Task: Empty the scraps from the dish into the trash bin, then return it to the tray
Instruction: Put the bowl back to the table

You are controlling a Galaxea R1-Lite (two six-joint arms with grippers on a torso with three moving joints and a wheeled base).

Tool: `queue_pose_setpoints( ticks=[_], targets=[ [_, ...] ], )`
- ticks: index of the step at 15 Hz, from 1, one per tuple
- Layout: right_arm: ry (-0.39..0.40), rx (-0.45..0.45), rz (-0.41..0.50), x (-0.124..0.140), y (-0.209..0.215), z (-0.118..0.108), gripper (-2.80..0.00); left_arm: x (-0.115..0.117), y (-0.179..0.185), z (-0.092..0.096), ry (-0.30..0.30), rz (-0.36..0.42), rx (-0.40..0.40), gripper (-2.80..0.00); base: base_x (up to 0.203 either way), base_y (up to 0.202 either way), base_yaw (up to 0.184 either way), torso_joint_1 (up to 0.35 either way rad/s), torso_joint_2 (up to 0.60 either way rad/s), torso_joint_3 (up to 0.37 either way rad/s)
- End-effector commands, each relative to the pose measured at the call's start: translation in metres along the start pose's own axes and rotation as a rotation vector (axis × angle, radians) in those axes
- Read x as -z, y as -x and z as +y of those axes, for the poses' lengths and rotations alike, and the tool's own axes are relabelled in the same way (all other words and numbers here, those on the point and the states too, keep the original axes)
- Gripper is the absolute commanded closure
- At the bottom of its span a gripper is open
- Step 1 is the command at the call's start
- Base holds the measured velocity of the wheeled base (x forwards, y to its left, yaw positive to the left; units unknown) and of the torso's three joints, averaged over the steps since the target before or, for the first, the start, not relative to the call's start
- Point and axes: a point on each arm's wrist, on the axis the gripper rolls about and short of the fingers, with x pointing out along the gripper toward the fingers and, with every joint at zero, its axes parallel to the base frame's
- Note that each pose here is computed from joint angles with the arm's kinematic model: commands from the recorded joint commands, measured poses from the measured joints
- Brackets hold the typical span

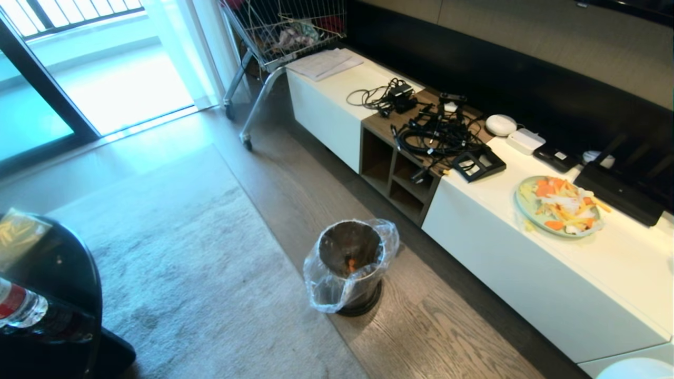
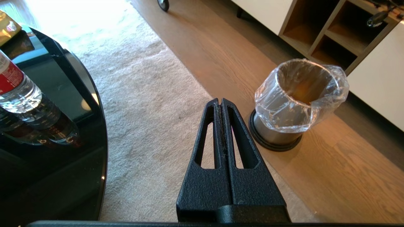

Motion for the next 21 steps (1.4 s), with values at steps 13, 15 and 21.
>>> queue_pose_setpoints(
  ticks=[13, 15, 21],
  targets=[
    [0.001, -0.001, 0.002, 0.0, -0.0001, 0.0, 0.0, -0.0001, 0.0, 0.0, 0.002, -0.001, -0.001, 0.0, 0.0, 0.0, 0.0, 0.003, 0.0, 0.205],
    [0.001, -0.001, 0.002, 0.0, -0.0001, 0.0, 0.0, -0.0001, 0.0, 0.0, 0.002, -0.001, -0.001, 0.0, 0.0, 0.0, 0.0, 0.007, 0.0, 0.144],
    [0.001, -0.001, 0.002, 0.0, -0.0001, 0.0, 0.0, -0.0001, 0.0, 0.0, 0.002, -0.001, -0.001, 0.0, 0.0, 0.0, 0.0, 0.0, 0.0, 0.0]
  ],
)
